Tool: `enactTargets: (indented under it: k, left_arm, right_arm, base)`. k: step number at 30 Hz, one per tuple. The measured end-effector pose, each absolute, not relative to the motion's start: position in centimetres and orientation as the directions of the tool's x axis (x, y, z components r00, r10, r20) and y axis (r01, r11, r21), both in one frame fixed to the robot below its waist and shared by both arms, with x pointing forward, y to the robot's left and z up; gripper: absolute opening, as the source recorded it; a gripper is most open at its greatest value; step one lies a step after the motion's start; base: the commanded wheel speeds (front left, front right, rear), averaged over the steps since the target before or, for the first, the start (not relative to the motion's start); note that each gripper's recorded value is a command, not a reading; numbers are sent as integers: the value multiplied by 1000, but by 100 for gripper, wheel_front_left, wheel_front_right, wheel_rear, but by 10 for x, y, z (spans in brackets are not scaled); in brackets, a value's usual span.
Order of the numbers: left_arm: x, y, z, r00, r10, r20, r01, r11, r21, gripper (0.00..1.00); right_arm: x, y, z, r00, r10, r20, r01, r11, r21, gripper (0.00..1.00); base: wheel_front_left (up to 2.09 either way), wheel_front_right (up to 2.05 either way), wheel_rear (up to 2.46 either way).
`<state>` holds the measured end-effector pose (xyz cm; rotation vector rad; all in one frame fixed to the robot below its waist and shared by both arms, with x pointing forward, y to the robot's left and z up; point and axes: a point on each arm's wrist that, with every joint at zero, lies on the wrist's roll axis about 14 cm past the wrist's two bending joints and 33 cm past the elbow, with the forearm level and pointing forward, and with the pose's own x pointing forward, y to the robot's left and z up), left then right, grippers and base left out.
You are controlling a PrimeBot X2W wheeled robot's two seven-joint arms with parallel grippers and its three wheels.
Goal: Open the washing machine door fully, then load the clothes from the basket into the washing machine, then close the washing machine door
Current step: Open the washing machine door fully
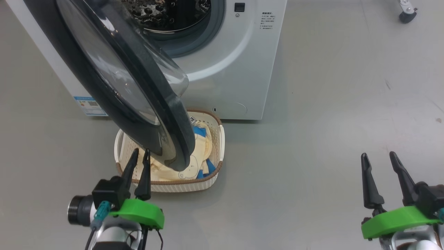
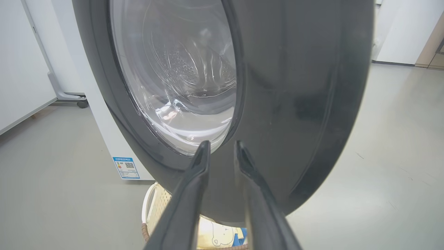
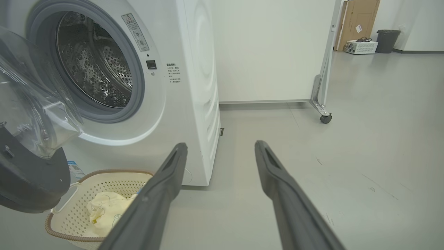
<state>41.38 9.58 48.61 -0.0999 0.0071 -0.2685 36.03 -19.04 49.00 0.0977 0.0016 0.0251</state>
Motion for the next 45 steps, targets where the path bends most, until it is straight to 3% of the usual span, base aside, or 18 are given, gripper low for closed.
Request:
enactTargets:
  k: [1, 4, 18, 26, 34, 38, 45]
  left_arm:
    - [414, 96, 486, 964, -265, 5, 265, 959, -100, 22]
    - [414, 96, 485, 965, -264, 2, 263, 960, -100, 0]
    - [425, 108, 497, 971, -237, 35, 239, 968, -75, 0]
    - [443, 137, 566, 962, -147, 229, 144, 989, 27, 0]
    - [438, 129, 673, 853, -171, 494, 138, 985, 102, 0]
    - [425, 94, 712, 779, -274, 564, 236, 961, 141, 0]
    - [405, 22, 711, 720, -477, 504, 474, 869, 145, 0]
  right_arm:
    - [360, -191, 490, 1000, 25, -1, -25, 995, 98, 100]
    - [360, -191, 489, 1000, 25, -3, -24, 995, 98, 100]
    - [361, -188, 484, 999, 29, -17, -27, 994, 110, 100]
    - [360, -188, 487, 999, 31, -9, -30, 992, 119, 100]
    - [357, -190, 491, 1000, 25, 4, -26, 993, 118, 100]
    - [353, -191, 493, 1000, 21, 9, -22, 993, 118, 100]
    - [345, -196, 492, 1000, 2, 4, -3, 993, 120, 100]
  base:
    - [0, 0, 0]
    - [0, 0, 0]
    - [0, 0, 0]
    - [0, 0, 0]
    - [0, 0, 0]
    - [0, 0, 0]
    - [0, 0, 0]
